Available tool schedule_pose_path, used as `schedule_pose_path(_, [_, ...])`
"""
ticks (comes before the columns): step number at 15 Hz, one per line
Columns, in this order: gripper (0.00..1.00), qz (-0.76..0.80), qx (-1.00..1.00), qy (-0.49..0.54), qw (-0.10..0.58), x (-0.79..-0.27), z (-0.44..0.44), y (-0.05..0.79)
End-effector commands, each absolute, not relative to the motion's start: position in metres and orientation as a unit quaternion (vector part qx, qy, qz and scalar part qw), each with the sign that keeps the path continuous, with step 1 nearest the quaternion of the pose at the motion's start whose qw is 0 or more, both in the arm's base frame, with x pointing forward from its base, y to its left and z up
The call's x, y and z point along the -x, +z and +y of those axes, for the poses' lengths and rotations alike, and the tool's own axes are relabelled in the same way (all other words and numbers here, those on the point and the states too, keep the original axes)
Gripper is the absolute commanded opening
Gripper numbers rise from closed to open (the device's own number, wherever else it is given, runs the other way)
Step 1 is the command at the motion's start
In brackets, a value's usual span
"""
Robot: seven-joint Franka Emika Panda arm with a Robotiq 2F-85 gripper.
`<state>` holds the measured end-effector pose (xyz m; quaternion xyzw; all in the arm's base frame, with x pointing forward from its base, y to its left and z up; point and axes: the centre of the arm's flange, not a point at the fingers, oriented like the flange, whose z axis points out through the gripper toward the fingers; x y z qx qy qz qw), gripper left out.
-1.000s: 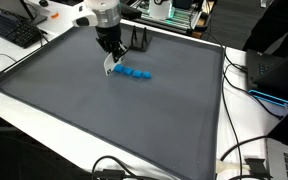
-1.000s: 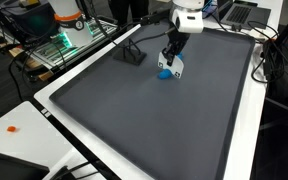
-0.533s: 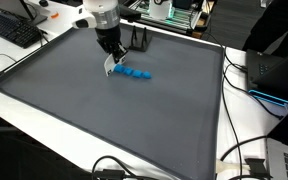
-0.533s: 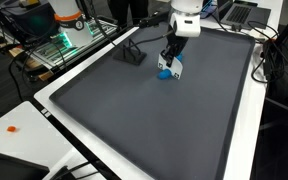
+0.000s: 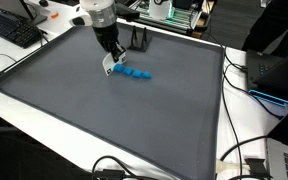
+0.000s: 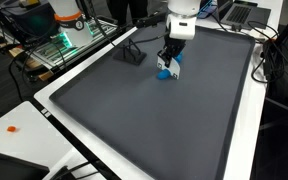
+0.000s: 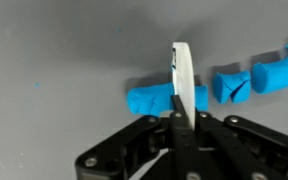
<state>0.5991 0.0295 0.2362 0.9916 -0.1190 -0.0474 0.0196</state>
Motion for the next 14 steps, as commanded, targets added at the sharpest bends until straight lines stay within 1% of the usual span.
schedule_pose_path(1, [0.01, -0.147, -0.986, -0.067, 0.036, -0.574, 0.016, 0.228])
schedule_pose_path(4, [0.01, -0.162, -0.984, -0.067, 0.039, -0.568, 0.013, 0.231])
schedule_pose_path(14, [0.01, -0.146, -0.986, -0.084, -0.010, -0.559, 0.038, 0.216])
